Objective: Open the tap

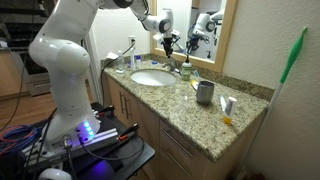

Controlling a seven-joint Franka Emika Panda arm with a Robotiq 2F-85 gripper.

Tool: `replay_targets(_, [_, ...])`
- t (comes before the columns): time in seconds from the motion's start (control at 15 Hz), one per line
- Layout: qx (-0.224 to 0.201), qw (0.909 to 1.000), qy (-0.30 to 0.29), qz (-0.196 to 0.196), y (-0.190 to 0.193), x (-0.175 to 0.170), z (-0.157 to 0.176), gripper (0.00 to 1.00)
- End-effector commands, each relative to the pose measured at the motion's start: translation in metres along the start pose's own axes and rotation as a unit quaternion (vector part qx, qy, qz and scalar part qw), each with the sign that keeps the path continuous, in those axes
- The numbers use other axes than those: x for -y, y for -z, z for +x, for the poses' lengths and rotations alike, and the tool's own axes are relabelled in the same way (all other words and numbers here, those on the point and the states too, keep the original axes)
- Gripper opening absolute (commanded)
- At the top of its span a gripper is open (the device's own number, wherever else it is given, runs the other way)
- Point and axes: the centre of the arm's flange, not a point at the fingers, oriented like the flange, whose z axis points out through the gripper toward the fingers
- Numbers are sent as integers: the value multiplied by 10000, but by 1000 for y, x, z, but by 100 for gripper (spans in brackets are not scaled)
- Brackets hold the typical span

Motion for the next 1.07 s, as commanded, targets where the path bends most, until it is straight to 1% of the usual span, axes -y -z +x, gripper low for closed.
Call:
replay_targets(0.0, [-402, 9974, -240, 551, 45, -5, 3, 7])
replay_targets(0.13, [-541, 9951, -370, 738, 54, -7, 8, 7])
replay_targets(0.4, [-861, 9897, -514, 1023, 87, -4, 16, 7])
replay_targets(0.47, [-724, 9910, -492, 1013, 96, -2, 13, 54])
replay_targets(0.53, [-641, 9922, -424, 987, 103, 0, 10, 55])
replay_targets(0.6, [-592, 9937, -359, 879, 110, 1, 5, 62])
replay_targets(0.8, [-305, 9963, -265, 761, 130, 2, -9, 81])
replay_targets(0.87, [-520, 9943, -368, 853, 115, 14, 10, 89])
replay_targets(0.93, [-508, 9944, -359, 855, 120, 14, 9, 70])
replay_targets(1.0, [-522, 9942, -357, 865, 122, 15, 9, 78])
